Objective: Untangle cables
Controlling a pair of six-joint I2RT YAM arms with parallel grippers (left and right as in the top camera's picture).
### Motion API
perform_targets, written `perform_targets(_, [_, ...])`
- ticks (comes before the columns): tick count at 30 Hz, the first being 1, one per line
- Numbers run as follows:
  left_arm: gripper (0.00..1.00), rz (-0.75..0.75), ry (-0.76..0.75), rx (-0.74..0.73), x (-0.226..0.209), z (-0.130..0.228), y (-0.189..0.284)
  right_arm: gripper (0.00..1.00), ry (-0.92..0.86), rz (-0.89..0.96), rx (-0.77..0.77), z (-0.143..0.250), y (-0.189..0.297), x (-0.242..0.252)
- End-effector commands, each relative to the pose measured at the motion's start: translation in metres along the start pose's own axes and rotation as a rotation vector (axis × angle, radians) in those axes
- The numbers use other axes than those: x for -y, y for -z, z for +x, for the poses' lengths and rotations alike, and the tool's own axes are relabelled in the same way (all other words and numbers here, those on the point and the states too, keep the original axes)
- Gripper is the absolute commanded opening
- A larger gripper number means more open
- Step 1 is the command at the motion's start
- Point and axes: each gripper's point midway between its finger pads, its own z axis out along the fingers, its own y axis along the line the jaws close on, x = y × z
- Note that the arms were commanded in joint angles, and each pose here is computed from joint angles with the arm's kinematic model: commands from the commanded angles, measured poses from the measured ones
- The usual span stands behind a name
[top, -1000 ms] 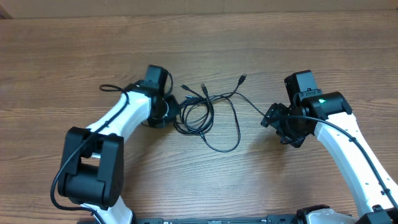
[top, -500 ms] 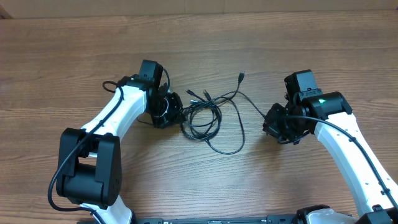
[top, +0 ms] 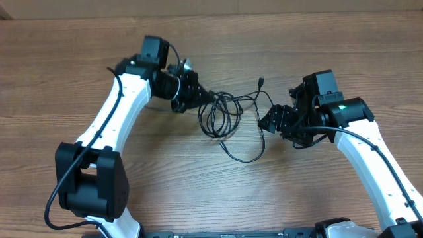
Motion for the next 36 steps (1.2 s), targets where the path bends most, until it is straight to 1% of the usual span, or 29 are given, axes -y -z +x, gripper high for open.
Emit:
perform_targets(1, [0.04,0.060,-0.222,-0.014,0.035,0.006,0.009,0.79,0.030,-0.026,0.024,-0.006,0.003,-0.007])
perform_targets(5, [0.04,0.068,-0.302,-0.010,0.052,0.009,0.014,0.79,0.035,-0.037,0.044,-0.011,0.003,-0.009])
perform_targets(7, [0.04,0.073,-0.376,-0.009,0.063,0.013,0.017,0.79,0.042,-0.046,0.061,-0.015,0.003,-0.012])
perform_targets(8, [0.04,0.074,-0.429,-0.011,0.069,0.016,0.019,0.79,0.049,-0.053,0.074,-0.018,0.004,-0.014])
perform_targets(9, [0.04,0.074,-0.517,-0.021,0.078,0.023,0.021,0.79,0.057,-0.061,0.089,-0.022,0.004,-0.016])
perform_targets(12, [0.04,0.077,-0.681,-0.045,0.095,0.040,0.025,0.79,0.072,-0.076,0.117,-0.029,0.005,-0.020])
perform_targets(15, [0.04,0.084,-0.809,-0.061,0.113,0.056,0.032,0.79,0.081,-0.084,0.132,-0.033,0.006,-0.022])
perform_targets(17, [0.04,0.089,-0.860,-0.061,0.125,0.064,0.037,0.78,0.083,-0.087,0.135,-0.034,0.005,-0.023])
perform_targets(22, [0.04,0.090,-0.940,-0.033,0.149,0.074,0.044,0.77,0.084,-0.158,0.080,-0.027,0.000,-0.034])
perform_targets(26, [0.04,0.099,-0.966,-0.039,0.158,0.083,0.044,0.77,0.075,-0.152,0.062,-0.028,-0.007,-0.031])
perform_targets(33, [0.04,0.101,-0.952,-0.062,0.156,0.089,0.043,0.75,0.061,-0.135,0.045,-0.040,-0.031,-0.024])
perform_targets(36, [0.04,0.084,-0.969,-0.072,0.152,0.091,0.043,0.75,0.052,-0.116,0.036,-0.045,-0.042,-0.018])
